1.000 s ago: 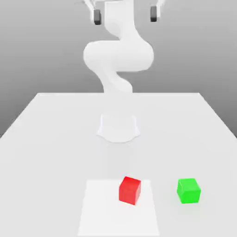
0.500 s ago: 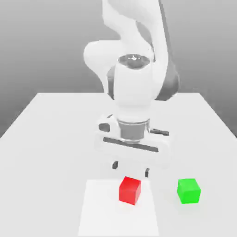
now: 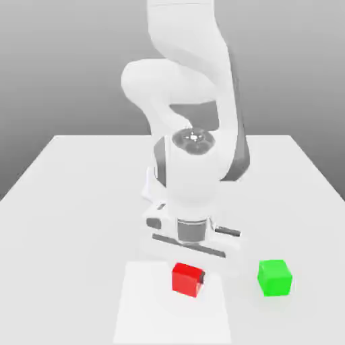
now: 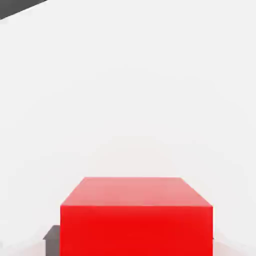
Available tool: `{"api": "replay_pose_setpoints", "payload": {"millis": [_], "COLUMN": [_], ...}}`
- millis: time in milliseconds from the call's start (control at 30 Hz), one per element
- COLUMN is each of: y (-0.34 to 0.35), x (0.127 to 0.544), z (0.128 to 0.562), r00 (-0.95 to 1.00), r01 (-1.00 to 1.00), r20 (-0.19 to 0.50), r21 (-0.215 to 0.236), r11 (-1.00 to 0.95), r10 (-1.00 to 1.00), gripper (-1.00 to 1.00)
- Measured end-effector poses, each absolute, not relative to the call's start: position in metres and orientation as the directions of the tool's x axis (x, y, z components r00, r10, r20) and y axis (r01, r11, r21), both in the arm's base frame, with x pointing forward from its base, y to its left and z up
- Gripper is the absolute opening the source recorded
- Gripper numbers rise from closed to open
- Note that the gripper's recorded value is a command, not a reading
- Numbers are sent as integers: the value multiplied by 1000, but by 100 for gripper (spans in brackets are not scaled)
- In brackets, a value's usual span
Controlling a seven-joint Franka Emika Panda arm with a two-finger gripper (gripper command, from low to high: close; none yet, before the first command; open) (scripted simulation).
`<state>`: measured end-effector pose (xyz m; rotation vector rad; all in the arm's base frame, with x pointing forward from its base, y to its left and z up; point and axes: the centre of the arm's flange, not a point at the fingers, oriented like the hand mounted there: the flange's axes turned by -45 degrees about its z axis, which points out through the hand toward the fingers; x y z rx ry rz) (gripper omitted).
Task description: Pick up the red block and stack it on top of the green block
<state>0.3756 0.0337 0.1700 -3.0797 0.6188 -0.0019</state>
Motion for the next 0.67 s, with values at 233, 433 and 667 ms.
{"api": "replay_pose_setpoints", "payload": {"millis": [233, 433, 667], "y": [87, 220, 207], "x": [380, 352, 359], "z": [222, 223, 184], "r00": [959, 1000, 999], "r01": [-283, 0, -37], "r20": [1, 2, 2], "r21": [-1, 0, 0], "r11": [-959, -1000, -999], "r10": [-283, 0, -37], "gripper": [-100, -100, 100]}}
